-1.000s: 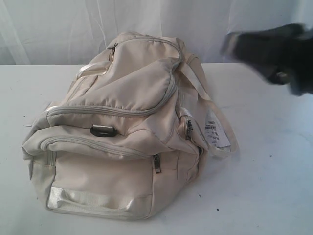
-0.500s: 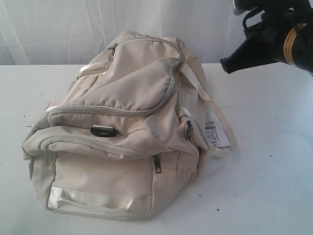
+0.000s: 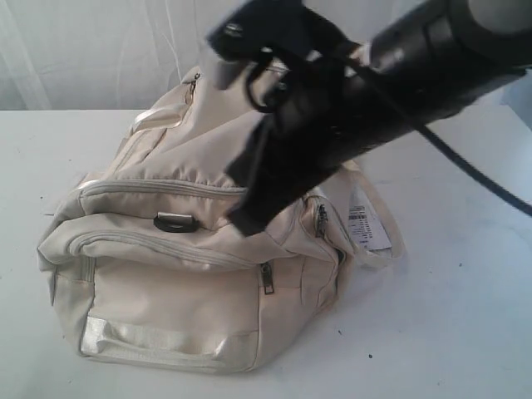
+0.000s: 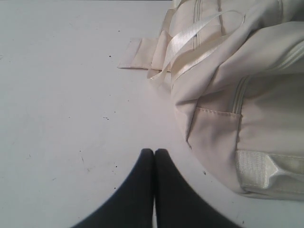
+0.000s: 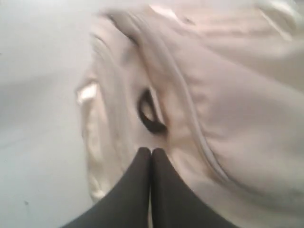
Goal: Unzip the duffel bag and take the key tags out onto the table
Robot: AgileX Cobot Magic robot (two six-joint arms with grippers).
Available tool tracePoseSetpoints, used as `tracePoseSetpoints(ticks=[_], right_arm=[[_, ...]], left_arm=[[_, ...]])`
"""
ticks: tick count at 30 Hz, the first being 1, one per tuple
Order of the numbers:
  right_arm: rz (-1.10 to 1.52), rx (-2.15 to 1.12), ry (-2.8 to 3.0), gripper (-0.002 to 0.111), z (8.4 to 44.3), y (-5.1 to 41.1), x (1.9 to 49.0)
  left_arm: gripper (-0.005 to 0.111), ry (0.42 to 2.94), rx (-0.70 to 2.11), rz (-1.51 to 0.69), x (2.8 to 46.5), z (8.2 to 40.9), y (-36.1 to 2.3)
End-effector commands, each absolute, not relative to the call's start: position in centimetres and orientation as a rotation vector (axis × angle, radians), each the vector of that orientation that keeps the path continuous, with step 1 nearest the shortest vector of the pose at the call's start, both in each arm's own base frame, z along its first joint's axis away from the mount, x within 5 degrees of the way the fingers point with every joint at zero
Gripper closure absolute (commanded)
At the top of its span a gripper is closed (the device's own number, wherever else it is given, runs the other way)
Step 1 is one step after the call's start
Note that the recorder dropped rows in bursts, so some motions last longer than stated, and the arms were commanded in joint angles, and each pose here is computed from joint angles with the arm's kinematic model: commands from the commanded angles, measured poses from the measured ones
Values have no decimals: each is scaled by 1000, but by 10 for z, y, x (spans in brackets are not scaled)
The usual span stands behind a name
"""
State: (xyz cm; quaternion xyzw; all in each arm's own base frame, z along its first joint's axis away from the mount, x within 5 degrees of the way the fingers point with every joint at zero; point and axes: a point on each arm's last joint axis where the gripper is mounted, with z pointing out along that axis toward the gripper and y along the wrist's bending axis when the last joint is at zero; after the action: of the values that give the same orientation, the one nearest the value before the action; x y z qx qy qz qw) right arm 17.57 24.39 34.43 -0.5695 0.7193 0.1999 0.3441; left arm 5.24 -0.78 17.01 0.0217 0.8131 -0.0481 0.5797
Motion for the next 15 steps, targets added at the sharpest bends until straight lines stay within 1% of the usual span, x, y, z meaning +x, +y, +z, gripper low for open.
tracePoseSetpoints(ticks=[1,3,5,7,9,11,12,15], right_arm=[[450,-1660,1642,108,342,285,146],[395,-1736,1568,105,330,302,139],[360,-1798,1515,94,314,318,133],[338,-1842,1484,77,301,330,129],[304,-1877,1469,57,286,339,131],[271,-1898,1453,42,275,346,135],[254,-1896,1456,40,270,348,137],[205,-1854,1486,44,259,354,145]], left_arm=[[107,1899,51,-123,52,169,-8],[107,1899,51,-123,52,169,-8],[107,1899,51,-123,52,169,-8],[107,1899,51,-123,52,169,-8],[107,1899,51,-123,52,169,-8],[107,1899,51,-123,52,169,-8],[107,1899,51,-123,52,169,-8],[107,1899,51,-123,52,169,-8]])
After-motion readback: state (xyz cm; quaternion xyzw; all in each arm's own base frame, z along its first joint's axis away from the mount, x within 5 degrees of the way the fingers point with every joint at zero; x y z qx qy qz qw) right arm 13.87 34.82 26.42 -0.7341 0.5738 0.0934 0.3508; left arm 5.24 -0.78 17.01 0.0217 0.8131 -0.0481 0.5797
